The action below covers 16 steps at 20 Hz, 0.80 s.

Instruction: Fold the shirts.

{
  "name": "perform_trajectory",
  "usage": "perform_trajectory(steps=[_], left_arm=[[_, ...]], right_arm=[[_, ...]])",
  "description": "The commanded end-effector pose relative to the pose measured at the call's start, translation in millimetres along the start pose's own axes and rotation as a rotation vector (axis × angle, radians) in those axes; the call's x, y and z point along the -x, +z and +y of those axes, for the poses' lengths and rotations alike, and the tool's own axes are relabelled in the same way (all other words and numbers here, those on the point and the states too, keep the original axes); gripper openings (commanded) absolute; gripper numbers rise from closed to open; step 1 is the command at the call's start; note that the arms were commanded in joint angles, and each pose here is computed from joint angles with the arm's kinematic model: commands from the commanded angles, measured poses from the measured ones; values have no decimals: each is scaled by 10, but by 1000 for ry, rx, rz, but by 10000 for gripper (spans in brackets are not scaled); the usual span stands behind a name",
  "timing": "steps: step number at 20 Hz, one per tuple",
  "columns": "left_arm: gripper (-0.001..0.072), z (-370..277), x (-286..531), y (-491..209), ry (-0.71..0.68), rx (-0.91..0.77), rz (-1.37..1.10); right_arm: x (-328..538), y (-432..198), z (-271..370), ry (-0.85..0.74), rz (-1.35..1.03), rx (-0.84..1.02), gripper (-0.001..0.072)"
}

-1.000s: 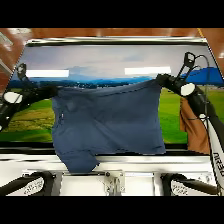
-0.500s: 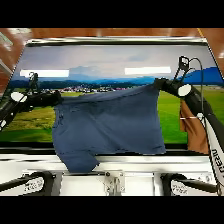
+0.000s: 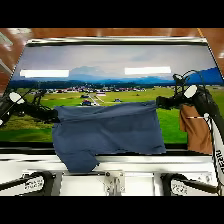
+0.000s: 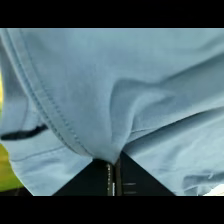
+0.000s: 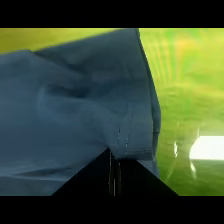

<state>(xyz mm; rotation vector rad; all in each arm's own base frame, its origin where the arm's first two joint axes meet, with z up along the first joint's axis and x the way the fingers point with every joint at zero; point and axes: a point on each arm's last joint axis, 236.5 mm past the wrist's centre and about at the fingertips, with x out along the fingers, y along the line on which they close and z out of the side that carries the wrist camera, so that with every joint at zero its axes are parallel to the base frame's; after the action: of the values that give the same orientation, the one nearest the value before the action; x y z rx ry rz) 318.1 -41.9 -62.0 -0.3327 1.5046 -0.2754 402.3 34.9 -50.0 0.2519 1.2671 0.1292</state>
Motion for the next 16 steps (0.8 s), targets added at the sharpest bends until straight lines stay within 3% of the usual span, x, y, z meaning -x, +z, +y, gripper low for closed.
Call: perform_trajectory(steps=[1,2,3,6,10,16], left_arm=[[121,-60,-37,-96,-7,53,46],[324,-114,-30,-119,-29,59,56],[515,-132,-13,-168,-38,63,74],[542,-150,157,-415,-67,69,151],[542,-107,436,-844,-84,112,130],[542,129,123,-1635,-149,329,184]], right_arm=[[-67,-154,16,8,71,-97,238],[-46,-139,59,24,64,-107,457],[-1,-124,70,24,56,-103,503],[333,-146,-11,-43,41,-15,503],[942,-564,-613,-276,146,3,504],[1030,-922,-622,-21,166,-184,504]])
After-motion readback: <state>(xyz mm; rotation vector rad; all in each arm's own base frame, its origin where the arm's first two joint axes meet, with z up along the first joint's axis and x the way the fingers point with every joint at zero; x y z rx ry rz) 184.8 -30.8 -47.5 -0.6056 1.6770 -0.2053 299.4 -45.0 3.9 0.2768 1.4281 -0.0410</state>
